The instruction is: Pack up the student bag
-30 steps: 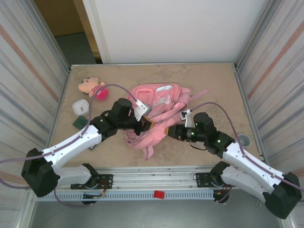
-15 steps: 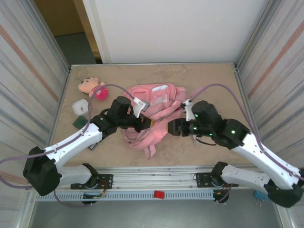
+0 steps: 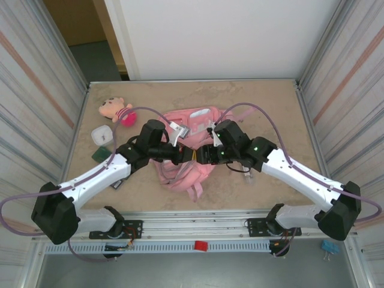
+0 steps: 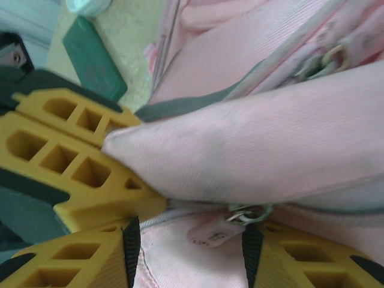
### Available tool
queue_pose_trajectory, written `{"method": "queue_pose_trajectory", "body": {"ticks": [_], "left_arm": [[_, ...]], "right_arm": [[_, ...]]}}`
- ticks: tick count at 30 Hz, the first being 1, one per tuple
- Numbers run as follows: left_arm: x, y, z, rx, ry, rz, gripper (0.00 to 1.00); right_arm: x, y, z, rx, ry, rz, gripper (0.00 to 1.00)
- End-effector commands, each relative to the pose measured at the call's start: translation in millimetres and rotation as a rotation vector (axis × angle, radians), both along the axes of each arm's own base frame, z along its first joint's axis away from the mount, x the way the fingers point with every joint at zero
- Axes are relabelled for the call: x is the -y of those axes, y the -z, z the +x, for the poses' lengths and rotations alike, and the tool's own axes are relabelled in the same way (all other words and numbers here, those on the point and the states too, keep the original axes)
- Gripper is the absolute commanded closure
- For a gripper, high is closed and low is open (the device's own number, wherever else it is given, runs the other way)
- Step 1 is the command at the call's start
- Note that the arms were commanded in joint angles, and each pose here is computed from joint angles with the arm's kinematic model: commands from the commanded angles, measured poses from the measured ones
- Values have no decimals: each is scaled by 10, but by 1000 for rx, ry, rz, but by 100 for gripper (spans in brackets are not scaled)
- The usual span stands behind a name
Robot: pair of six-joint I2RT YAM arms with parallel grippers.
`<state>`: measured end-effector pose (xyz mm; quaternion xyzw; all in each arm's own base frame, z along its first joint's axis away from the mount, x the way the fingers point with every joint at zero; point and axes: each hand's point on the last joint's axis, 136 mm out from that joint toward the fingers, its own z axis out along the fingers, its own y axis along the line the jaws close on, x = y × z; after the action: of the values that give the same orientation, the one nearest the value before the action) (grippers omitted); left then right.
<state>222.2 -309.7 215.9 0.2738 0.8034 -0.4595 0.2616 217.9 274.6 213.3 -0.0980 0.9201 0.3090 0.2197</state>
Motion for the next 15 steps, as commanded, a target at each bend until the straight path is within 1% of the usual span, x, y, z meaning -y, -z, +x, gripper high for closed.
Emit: {"method": "queue_pose_trajectory", "body": {"ticks": [1,2,6,8,9,11,14,15], "left_arm": [[136,-518,-179,52,129,-163,100],[133,-517,-186,55,134,-159,100],[133,-557,-208,70,150,-163,100],[130,-558,-206,76,151,-155,100],[125,-558,-207,79,152,-148,100],[113,-553,-202,87,152,-131,100],[92,-558,-210,99,153,-114,100],[87,-553,-211,101,153,-111,100]], "right_arm": [[69,-19,213,15,90,46,58],[91,16,222,7,99,28,61],[185,187,221,-21,106,-72,65],[261,259,230,-24,118,-123,74],[310,282,242,-20,131,-149,76],[412,296,278,-9,162,-201,78],[547,308,309,-1,195,-275,73],[552,311,313,-1,191,-285,73]]}}
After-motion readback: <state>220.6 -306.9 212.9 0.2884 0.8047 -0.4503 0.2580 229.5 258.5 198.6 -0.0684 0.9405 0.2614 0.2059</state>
